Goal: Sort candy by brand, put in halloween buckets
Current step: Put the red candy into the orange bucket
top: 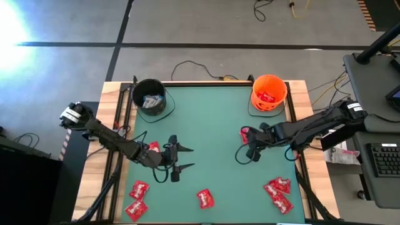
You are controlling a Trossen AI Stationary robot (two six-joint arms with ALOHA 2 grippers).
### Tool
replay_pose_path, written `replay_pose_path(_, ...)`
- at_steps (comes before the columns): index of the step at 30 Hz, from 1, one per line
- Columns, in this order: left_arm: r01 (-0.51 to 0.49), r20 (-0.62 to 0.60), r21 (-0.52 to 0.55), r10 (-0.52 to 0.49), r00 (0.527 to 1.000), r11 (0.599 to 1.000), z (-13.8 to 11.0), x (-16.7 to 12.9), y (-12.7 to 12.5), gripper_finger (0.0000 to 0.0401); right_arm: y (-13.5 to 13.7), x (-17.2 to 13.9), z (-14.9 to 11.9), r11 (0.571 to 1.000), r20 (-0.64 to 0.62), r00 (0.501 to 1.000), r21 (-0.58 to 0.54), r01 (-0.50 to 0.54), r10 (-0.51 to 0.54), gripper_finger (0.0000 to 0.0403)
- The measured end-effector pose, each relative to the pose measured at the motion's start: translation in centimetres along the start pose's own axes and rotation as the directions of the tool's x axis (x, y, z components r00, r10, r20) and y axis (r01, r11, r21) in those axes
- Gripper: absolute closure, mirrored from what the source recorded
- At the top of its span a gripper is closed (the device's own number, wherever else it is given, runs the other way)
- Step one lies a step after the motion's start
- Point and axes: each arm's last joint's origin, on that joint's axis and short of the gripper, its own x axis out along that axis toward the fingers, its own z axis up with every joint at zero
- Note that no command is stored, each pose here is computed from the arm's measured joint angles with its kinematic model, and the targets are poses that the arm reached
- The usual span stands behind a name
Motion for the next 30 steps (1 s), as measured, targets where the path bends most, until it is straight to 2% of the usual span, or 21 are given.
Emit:
replay_pose_path(3,-0.001,0.007,-0.005,0.001,1.000,1.000,0.1,0.0,0.0,0.0149,-0.2,0.3,0.5,0.994,0.110,0.988,-0.018,0.109,-0.106,0.0268)
replay_pose_path(5,-0.001,0.010,-0.007,0.001,1.000,1.000,0.1,0.0,0.0,0.0149,-0.5,0.8,0.7,0.989,0.125,0.982,-0.036,0.144,-0.139,0.0239)
replay_pose_path(8,-0.002,0.013,-0.013,0.002,1.000,1.000,0.1,0.0,0.0,0.0149,-0.9,2.1,1.0,0.991,0.108,0.986,-0.023,0.132,-0.129,0.0211)
replay_pose_path(11,-0.002,0.014,-0.017,0.002,1.000,1.000,0.2,0.0,0.0,0.0149,-1.4,4.0,1.0,0.995,0.045,0.994,0.008,0.104,-0.104,0.0203)
replay_pose_path(16,-0.002,0.014,-0.038,0.002,1.000,0.999,0.2,0.0,0.0,0.0149,-2.9,6.7,0.6,0.973,-0.097,0.982,0.149,0.177,-0.164,0.0224)
replay_pose_path(22,-0.002,0.013,-0.042,0.002,1.000,0.999,0.1,0.0,0.0,0.0149,-3.1,8.1,0.2,0.965,-0.162,0.963,0.115,0.235,-0.215,0.0284)
replay_pose_path(26,-0.002,0.013,-0.042,0.002,1.000,0.999,0.1,0.0,0.0,0.0149,-3.2,7.7,0.4,0.965,-0.166,0.963,0.114,0.234,-0.214,0.0313)
replay_pose_path(30,-0.002,0.012,-0.042,0.003,1.000,0.999,0.1,0.0,0.0,0.0149,-2.8,5.1,1.9,0.975,-0.144,0.974,0.109,0.192,-0.176,0.0334)
